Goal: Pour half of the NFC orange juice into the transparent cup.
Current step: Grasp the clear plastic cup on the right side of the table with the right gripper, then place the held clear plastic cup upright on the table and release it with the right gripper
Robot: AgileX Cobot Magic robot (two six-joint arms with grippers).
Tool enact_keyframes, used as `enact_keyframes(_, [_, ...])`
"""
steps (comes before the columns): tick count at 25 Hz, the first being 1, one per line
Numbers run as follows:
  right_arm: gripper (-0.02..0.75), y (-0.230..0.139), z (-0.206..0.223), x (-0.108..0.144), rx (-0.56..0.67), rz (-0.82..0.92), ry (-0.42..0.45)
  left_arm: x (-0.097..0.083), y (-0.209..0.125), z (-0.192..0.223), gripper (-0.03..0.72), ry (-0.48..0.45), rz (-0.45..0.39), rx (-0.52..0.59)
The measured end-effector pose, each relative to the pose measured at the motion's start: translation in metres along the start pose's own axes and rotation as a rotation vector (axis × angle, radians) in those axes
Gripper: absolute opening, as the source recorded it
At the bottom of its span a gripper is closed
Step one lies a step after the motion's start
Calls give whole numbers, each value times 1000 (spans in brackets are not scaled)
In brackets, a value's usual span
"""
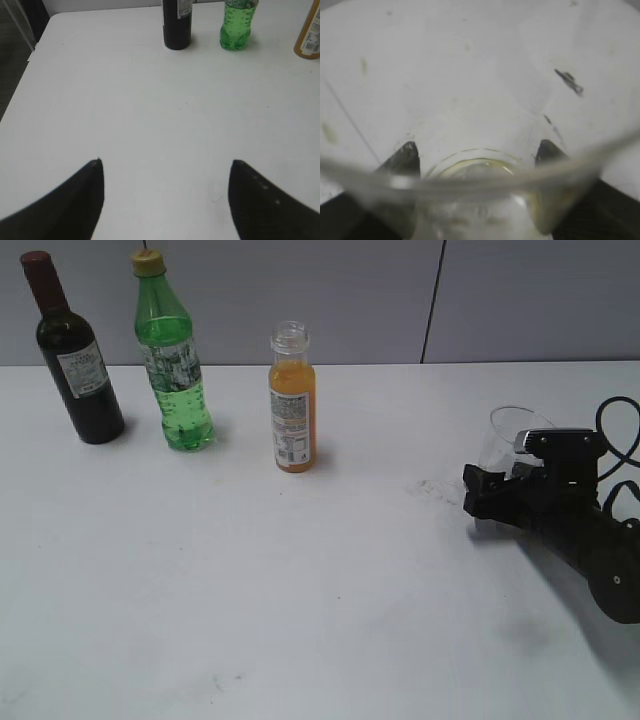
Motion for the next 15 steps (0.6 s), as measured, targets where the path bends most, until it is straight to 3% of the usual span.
enact_keyframes(5, [535,18,-4,8,-49,-35,79,0,0,0,587,0,0,0])
enact_keyframes(7, [535,27,-8,20,-79,-83,187,0,0,0,587,0,0,0])
enact_keyframes(12, [535,30,-21,58,-117,-249,554,0,0,0,587,0,0,0])
enact_keyframes(15, [535,30,-26,71,-132,-294,693,0,0,0,587,0,0,0])
Point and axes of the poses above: a point on each arm's last joint axis where the gripper is mounted, z pointing out along that axis toward the gripper, x along the wrist's bending axis when the last joint is at zero, y = z × x, the point moved 2 cm from there along z, pointing out along that axis toward the gripper, and after that the axes turned 4 degrees about -z, right-handed, at the moved point
